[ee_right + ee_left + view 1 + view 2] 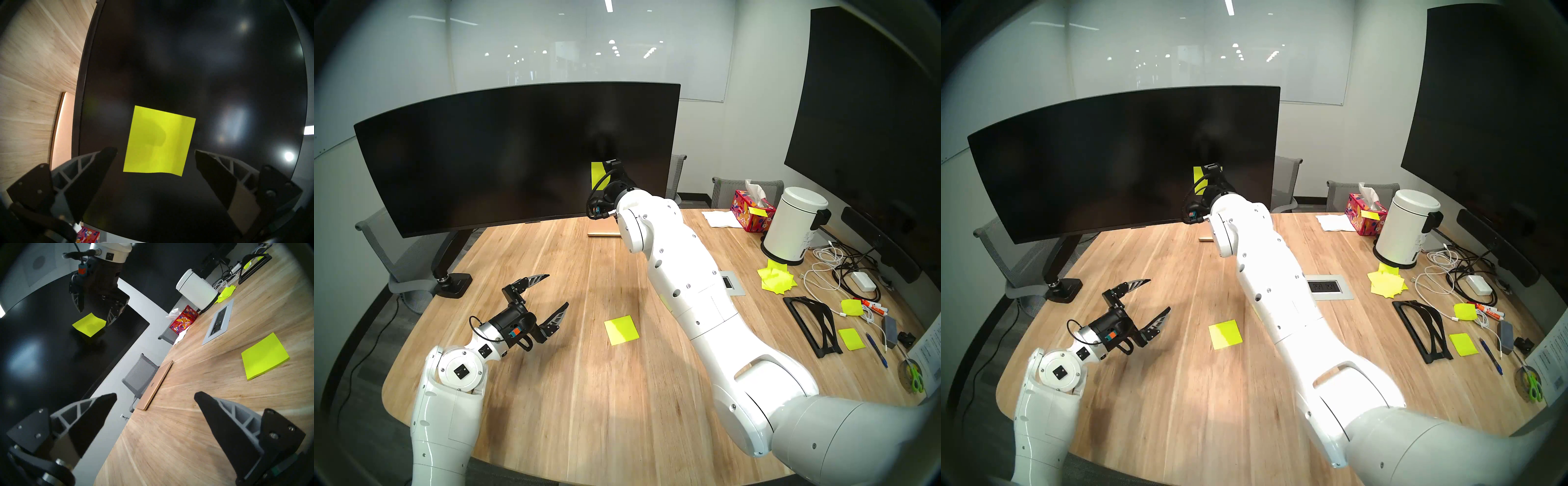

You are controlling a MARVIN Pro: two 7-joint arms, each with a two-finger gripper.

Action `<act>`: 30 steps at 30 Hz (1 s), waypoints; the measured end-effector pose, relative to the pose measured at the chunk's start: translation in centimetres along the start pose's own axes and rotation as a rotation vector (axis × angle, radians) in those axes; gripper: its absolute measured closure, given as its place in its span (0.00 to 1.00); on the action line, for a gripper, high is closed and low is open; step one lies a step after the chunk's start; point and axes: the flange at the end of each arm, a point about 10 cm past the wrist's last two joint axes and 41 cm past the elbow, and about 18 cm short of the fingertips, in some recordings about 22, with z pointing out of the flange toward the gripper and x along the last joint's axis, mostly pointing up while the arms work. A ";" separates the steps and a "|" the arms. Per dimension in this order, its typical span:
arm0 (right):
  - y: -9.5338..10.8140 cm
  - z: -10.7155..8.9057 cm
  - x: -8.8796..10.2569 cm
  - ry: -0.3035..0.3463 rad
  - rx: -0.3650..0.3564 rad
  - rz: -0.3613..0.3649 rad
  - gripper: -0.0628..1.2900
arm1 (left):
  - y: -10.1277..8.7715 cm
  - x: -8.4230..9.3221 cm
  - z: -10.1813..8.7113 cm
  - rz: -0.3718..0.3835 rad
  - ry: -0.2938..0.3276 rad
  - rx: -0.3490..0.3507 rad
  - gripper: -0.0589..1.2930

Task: Peel one sticky note off the pad and stick it onto the monitor, then press it flat

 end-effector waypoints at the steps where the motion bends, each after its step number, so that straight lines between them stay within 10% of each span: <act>1: 0.0 -0.2 0.1 0.001 0.004 0.004 0.05 | 0.0 0.0 0.0 0.000 0.000 0.000 0.03; 30: -2.1 -7.5 0.1 0.075 0.142 0.100 0.05 | 0.0 0.0 0.0 0.000 0.001 0.001 0.03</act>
